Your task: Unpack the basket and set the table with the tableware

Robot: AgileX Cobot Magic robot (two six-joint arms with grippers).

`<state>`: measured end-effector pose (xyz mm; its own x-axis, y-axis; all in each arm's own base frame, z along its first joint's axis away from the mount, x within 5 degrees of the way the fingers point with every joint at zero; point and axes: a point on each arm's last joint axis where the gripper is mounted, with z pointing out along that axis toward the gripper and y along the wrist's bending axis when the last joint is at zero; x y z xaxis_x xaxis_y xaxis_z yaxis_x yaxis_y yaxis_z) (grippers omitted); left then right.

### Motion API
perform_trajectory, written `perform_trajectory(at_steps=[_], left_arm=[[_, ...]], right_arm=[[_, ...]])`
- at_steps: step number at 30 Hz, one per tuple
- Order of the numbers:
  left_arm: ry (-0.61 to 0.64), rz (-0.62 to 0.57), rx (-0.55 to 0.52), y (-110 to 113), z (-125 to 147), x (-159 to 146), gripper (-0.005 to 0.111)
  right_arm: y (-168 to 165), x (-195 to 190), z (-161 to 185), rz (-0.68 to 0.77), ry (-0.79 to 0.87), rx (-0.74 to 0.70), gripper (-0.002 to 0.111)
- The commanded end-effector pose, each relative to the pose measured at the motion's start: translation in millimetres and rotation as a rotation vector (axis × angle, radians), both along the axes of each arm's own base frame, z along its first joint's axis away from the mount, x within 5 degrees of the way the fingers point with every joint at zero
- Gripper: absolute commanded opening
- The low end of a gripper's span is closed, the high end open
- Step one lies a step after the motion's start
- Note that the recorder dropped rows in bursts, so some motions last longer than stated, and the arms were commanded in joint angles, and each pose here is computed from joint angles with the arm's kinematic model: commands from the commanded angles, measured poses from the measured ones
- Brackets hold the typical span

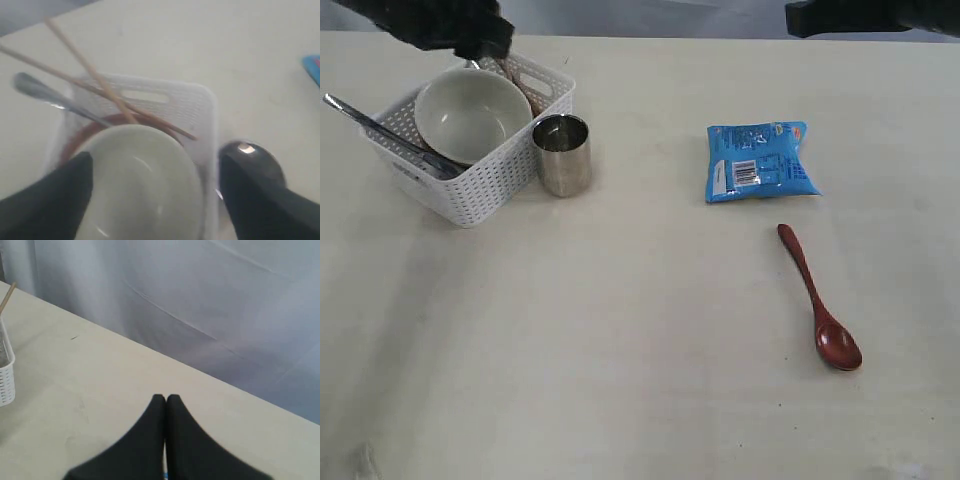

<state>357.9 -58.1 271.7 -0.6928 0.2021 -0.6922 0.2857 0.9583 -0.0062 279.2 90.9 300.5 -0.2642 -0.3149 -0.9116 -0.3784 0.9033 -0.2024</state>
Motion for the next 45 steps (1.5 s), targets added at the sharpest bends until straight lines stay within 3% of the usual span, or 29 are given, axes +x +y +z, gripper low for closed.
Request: perform_trajectory(at_steps=[1,9,20,23,28,45], left_arm=[[-0.124,0.187,-0.122,30,2,19,0.071],[-0.299,0.383,-0.225,41,-18,51,0.071],[-0.235,0.477,-0.402,39,-46,117,0.071],[-0.235,0.488,-0.398,43,-49,118,0.071],[-0.175,0.523,-0.405,71,-53,115,0.071],[-0.195,0.585,-0.410,76,-73,124,0.070]], right_arm=[[-2,-2,2,-0.003,-0.011,-0.002,0.000],[-2,-2,2,-0.003,-0.010,0.000,0.000],[-2,-1,2,-0.003,-0.014,0.002,0.000],[-2,-1,2,-0.003,-0.014,0.002,0.000],[-2,-2,2,-0.007,-0.005,0.005,0.000],[-2,-2,2,-0.007,-0.005,0.005,0.000]])
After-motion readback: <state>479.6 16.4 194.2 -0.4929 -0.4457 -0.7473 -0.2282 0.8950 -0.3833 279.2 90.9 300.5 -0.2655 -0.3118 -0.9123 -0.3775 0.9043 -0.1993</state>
